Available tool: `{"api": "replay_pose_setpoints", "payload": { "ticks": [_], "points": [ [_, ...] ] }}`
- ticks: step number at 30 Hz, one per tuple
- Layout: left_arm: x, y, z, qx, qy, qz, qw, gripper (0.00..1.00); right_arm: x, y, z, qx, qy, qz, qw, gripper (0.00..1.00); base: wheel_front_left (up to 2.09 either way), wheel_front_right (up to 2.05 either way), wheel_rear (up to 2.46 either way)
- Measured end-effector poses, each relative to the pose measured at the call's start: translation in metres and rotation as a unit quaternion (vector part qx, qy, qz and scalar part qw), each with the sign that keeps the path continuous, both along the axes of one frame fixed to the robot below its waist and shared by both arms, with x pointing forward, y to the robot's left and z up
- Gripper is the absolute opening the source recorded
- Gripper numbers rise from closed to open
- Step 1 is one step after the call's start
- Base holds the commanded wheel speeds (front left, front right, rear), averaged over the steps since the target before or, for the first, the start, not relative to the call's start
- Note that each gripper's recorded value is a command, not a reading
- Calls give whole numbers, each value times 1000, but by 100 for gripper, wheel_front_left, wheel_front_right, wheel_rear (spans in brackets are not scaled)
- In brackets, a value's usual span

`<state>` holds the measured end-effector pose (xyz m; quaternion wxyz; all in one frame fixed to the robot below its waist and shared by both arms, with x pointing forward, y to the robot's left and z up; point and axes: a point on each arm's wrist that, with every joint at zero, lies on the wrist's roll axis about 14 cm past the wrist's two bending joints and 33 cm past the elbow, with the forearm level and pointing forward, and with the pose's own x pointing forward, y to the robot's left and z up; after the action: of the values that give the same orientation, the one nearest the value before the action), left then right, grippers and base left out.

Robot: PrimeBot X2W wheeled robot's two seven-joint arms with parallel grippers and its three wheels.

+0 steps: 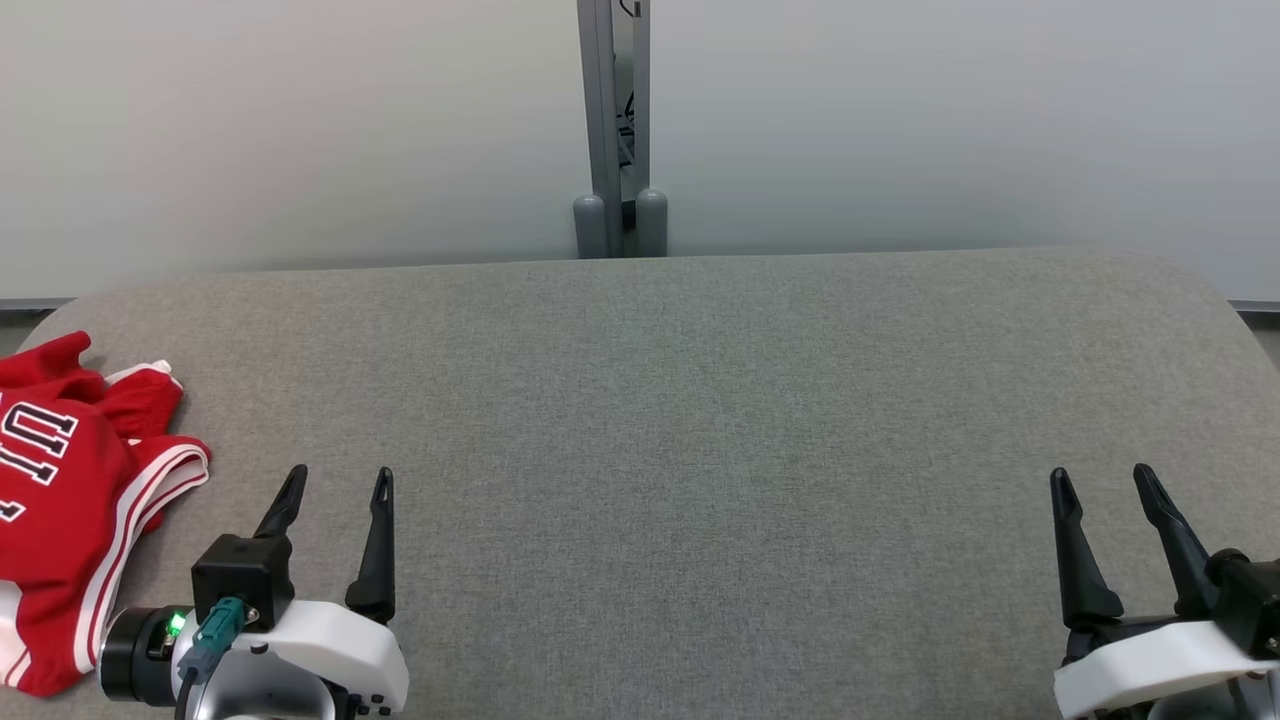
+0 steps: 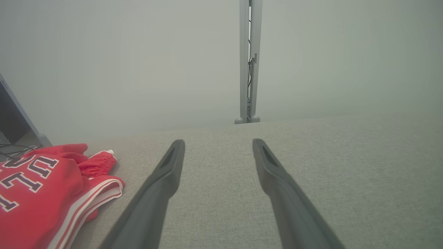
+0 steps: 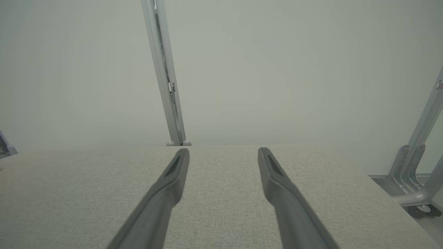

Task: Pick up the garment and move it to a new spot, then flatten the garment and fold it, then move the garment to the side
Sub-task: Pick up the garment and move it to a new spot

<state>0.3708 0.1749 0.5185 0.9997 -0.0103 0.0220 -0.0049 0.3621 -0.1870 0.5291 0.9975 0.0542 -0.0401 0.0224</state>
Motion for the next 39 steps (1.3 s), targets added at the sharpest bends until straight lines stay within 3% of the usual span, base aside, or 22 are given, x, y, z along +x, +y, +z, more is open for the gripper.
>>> {"api": "replay_pose_setpoints", "payload": {
  "ticks": [20, 29, 39],
  "points": [
    [-3, 6, 2, 0, -4, 11, 1000, 100, 3, 8, -2, 0, 3, 12, 1000, 100, 0, 0, 0],
    [-21, 42, 7, -3, -12, 69, 998, 100, 17, 64, 3, 0, -3, 95, 996, 100, 0, 0, 0],
    [-67, 101, 10, -7, -18, 169, 985, 100, 30, 137, 11, 5, -16, 197, 980, 100, 0, 0, 0]
  ]
}}
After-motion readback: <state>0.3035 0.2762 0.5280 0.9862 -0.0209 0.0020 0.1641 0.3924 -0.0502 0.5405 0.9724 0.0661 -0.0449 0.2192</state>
